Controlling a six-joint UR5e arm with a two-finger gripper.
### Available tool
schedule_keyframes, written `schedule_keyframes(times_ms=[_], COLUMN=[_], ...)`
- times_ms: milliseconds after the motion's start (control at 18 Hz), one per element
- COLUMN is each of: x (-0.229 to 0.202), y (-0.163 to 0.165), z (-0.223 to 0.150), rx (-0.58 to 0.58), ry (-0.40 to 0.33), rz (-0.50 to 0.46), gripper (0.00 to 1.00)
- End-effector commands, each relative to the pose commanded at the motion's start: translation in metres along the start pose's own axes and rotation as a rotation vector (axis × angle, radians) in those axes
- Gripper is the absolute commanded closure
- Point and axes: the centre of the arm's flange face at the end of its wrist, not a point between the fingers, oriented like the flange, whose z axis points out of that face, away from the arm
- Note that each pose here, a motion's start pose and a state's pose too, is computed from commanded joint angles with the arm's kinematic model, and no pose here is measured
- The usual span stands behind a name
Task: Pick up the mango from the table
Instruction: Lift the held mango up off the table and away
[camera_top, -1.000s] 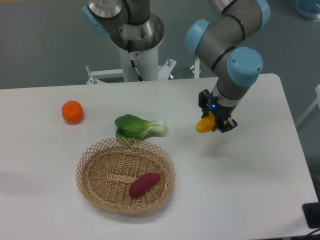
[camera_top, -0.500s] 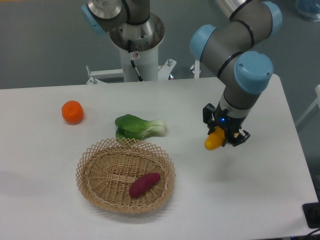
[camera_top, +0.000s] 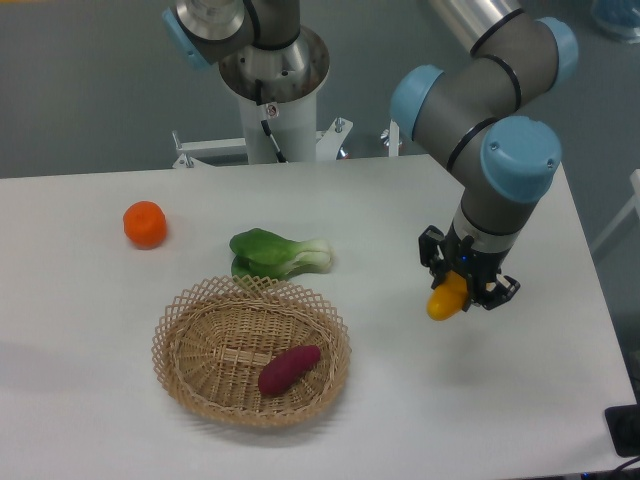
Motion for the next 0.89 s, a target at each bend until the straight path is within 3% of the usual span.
schedule_keyframes(times_ms=[222,889], x=[-0.007,-0.014], y=[-0.001,-0.001], z=[0.001,0.007], rx=[0.008,-0.020], ry=[-0.036,-0.042], rz=[-0.022,-0.048], gripper=[0.52,0.52])
